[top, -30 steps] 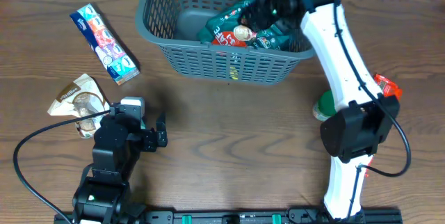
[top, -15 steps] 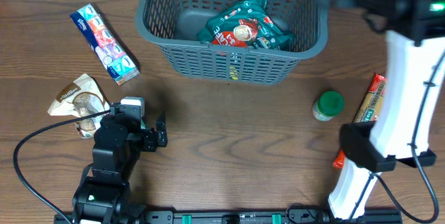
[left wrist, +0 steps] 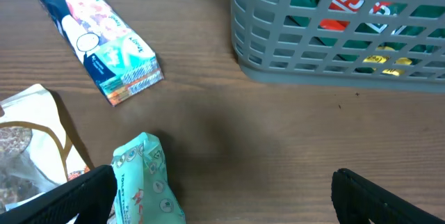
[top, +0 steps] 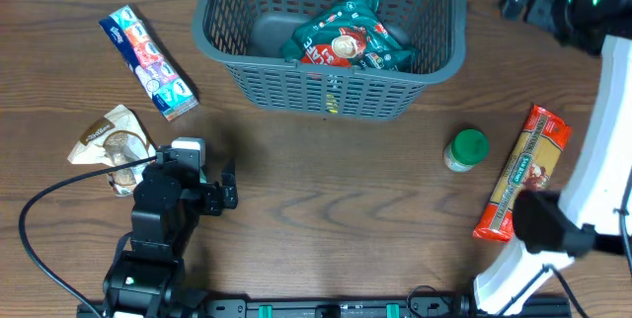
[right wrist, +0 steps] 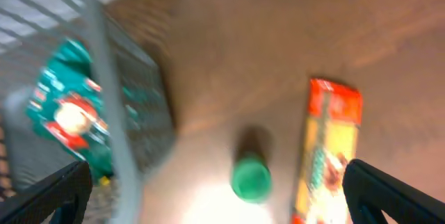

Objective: Pack container
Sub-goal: 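Move the right gripper to the green-lidded jar and grasp it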

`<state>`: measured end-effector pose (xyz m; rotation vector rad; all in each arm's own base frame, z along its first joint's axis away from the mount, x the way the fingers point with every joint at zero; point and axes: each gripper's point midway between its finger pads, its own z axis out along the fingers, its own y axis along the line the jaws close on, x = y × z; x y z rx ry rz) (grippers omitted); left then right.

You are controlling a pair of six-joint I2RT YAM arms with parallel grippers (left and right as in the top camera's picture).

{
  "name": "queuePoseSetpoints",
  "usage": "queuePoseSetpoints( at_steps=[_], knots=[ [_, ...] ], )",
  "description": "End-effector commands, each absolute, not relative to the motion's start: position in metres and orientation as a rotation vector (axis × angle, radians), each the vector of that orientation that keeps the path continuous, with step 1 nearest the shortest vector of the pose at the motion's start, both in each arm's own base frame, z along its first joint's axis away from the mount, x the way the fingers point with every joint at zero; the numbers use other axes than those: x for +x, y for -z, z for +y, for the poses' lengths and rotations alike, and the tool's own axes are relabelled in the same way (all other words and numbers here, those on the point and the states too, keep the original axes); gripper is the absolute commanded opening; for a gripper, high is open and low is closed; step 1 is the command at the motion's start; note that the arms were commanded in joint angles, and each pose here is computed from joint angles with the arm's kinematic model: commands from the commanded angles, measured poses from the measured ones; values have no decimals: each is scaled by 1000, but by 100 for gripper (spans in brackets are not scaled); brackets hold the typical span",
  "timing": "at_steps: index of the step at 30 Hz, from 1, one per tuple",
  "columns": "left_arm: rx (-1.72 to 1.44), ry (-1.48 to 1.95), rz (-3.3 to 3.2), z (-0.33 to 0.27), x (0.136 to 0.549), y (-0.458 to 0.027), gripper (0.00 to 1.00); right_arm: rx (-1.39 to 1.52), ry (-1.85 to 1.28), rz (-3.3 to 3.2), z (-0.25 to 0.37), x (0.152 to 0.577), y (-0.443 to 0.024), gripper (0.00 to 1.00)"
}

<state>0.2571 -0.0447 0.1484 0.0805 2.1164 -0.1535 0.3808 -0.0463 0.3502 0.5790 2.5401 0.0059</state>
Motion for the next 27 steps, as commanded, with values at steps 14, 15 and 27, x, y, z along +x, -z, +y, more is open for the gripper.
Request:
queuePoseSetpoints(
  at_steps=[14,15,27],
  knots=[
    [59,152,2098,-43,259,-158,99,867,250,2813,-64,287,-208,99],
    [59,152,2098,-43,259,-158,99,867,250,2817,-64,289,-197,99],
    [59,152,2099,-43,259,-158,99,847,131,2743,-57,319,-112,99]
  ],
)
